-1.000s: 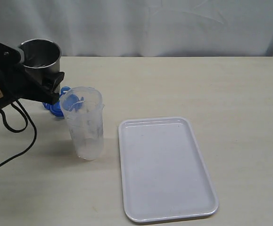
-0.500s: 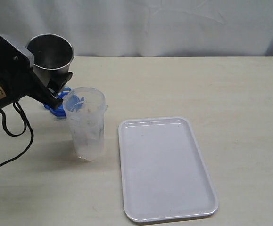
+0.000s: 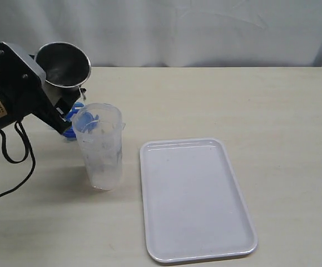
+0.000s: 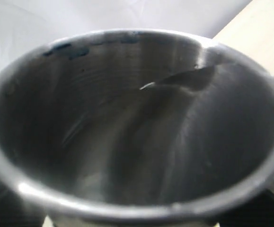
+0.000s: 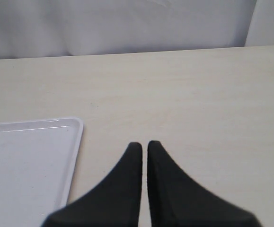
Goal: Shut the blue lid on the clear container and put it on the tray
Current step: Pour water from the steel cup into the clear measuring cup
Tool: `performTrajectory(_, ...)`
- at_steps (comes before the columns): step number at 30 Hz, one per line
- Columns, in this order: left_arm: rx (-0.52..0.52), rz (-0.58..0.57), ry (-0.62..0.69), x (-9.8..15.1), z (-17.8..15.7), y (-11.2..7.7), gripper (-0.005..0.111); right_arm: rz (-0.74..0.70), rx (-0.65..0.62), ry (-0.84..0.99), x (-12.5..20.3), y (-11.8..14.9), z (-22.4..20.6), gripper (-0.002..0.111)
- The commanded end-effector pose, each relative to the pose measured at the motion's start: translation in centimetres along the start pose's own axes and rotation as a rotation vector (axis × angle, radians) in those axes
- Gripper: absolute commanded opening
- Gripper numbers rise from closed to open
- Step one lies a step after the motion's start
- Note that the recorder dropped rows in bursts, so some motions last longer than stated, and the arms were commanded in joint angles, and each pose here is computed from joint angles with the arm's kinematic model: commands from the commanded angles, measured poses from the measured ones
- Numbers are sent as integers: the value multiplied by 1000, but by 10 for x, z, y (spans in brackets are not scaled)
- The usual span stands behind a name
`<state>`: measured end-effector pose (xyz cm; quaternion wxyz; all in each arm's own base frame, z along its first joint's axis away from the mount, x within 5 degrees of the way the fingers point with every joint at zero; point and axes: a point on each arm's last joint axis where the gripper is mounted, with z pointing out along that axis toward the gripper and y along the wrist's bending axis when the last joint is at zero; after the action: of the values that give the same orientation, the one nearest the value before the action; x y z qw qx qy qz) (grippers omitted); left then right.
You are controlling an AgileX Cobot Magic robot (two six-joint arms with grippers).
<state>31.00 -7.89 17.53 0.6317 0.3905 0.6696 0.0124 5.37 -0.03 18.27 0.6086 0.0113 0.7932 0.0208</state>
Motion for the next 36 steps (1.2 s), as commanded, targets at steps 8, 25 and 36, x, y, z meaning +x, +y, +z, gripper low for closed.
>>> performTrajectory(8,-52,118,-74,-12,0,8,0,4,-1,-5,1,0,0,4)
performTrajectory(25,-52,281,-67,-12,0,8,0,4,-1,-5,1,0,0,4)
performTrajectory(36,-54,284,-69,-12,0,8,0,4,-1,-5,1,0,0,4)
